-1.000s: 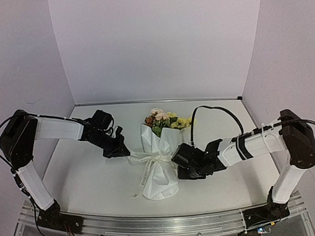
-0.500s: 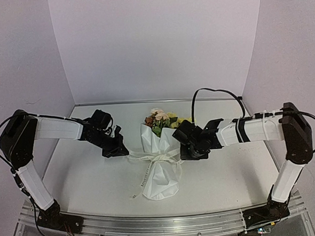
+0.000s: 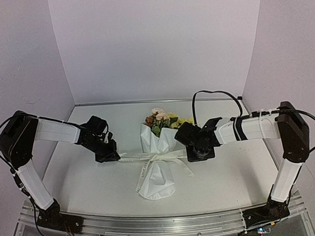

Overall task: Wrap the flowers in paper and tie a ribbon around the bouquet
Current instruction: Tie the ribbon around the folded bouquet.

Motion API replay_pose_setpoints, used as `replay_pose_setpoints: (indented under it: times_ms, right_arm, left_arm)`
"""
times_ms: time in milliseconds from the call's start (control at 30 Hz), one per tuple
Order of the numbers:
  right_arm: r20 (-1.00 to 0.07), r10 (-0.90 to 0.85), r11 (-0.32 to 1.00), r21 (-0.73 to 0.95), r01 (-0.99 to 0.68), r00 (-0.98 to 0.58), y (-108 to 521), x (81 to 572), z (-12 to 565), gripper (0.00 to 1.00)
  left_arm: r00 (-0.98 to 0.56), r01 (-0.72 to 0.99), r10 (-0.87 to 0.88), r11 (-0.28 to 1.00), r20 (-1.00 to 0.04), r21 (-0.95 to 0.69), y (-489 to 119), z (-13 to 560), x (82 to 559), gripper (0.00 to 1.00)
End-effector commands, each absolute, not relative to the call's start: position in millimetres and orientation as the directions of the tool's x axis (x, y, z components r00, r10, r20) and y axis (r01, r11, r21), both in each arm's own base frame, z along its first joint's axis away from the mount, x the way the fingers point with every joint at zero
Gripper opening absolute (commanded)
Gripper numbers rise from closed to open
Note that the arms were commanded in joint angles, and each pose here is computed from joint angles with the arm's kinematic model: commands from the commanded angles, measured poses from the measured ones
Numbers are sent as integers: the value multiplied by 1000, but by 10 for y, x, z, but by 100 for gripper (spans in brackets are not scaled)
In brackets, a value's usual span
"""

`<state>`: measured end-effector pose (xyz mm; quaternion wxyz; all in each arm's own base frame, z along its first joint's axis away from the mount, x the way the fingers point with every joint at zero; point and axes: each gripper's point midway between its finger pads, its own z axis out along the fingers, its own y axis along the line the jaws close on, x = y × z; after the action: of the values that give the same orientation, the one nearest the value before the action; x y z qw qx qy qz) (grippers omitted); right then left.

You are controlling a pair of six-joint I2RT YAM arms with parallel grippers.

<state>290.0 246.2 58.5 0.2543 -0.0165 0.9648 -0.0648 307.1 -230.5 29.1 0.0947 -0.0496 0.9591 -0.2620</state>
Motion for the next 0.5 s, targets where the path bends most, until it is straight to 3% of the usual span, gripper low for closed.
replay_pose_setpoints:
  times_ms: [0, 467]
  right_arm:
    - [-477, -120, 968, -250, 3, -871, 2258, 2895, 618, 0]
    - [-421, -135, 924, -381, 40, -897, 1870, 2705, 456, 0]
  left_arm:
    - [-964, -50, -169, 870, -203, -490, -2165, 374, 3119, 0]
    - [-935, -150, -277, 873, -221, -463, -1789, 360, 3087, 0]
